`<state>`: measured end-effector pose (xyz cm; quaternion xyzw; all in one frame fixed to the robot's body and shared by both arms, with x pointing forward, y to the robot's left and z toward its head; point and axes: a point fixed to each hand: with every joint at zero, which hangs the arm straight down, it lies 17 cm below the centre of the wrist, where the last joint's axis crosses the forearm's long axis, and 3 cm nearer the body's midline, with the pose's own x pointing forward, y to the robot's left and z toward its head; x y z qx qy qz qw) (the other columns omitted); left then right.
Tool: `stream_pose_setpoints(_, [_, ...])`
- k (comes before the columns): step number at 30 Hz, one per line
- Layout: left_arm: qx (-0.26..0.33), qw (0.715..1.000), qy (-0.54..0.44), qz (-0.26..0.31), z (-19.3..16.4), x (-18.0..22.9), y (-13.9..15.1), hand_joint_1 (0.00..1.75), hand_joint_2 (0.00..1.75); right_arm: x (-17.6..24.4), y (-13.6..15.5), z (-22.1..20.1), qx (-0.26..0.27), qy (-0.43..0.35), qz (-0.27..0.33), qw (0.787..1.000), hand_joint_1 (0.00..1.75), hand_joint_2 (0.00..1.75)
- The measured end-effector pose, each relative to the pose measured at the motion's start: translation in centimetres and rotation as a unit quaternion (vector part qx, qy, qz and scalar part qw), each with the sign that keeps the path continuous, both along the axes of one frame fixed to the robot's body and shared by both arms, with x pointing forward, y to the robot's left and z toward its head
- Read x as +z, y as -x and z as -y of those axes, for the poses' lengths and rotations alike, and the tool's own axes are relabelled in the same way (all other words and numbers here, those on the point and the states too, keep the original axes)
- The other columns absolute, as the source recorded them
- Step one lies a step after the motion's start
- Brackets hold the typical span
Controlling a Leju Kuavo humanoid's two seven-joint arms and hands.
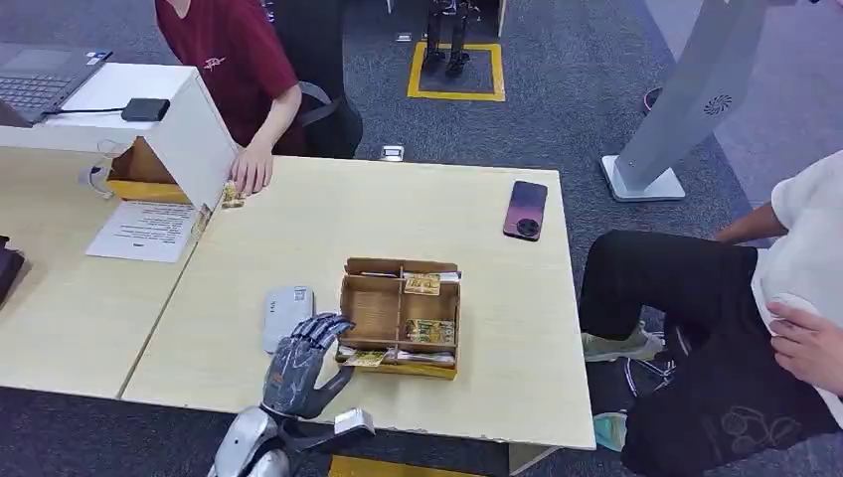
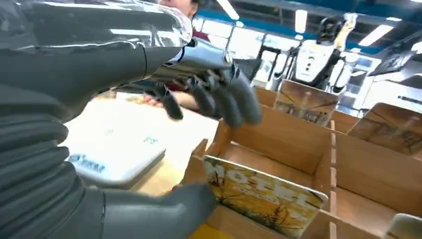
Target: Pass the card to the sensor for recognition and then transmit it.
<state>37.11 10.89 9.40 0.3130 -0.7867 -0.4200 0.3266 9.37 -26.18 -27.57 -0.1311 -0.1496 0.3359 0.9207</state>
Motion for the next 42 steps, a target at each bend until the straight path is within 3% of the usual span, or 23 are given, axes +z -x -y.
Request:
stream_pose_setpoints(12, [-0.012,1.000,0.002,-0.012,1.0,-0.6,0.3,1.75,1.75,0.0,0.0,0.0,0.000,0.000,0.000,1.000,0.00,0.00])
stream_pose_setpoints(13, [-0.013,1.000,0.001,-0.012,1.0,-0.6,0.3,1.62,1.75,0.0,0.0,0.0,0.000,0.000,0.000,1.000,0.00,0.00])
stream_pose_setpoints(14, [-0.014,1.000,0.000,-0.012,1.0,-0.6,0.3,1.06,1.75,0.0,0.0,0.0,0.000,0.000,0.000,1.000,0.00,0.00])
stream_pose_setpoints(15, [-0.015,1.000,0.000,-0.012,1.0,-0.6,0.3,1.48,1.75,0.0,0.0,0.0,0.000,0.000,0.000,1.000,0.00,0.00])
stream_pose_setpoints(16, [-0.014,1.000,-0.001,-0.012,1.0,-0.6,0.3,1.29,1.75,0.0,0.0,0.0,0.000,0.000,0.000,1.000,0.00,0.00])
stream_pose_setpoints(17, [-0.015,1.000,-0.001,-0.012,1.0,-0.7,0.4,1.62,1.75,0.0,0.0,0.0,0.000,0.000,0.000,1.000,0.00,0.00])
stream_pose_setpoints(19, [-0.016,1.000,-0.002,-0.012,1.0,-0.7,0.4,1.75,1.75,0.0,0.0,0.0,0.000,0.000,0.000,1.000,0.00,0.00])
stream_pose_setpoints(32, [-0.017,1.000,-0.002,-0.016,0.9,-0.9,0.4,1.75,1.75,0.0,0.0,0.0,0.000,-0.001,0.000,1.000,0.00,0.00])
stream_pose_setpoints(42, [-0.028,0.996,0.056,-0.063,0.5,-0.8,0.0,1.75,1.75,0.0,-0.1,-0.1,0.001,-0.002,0.002,1.000,0.00,0.00])
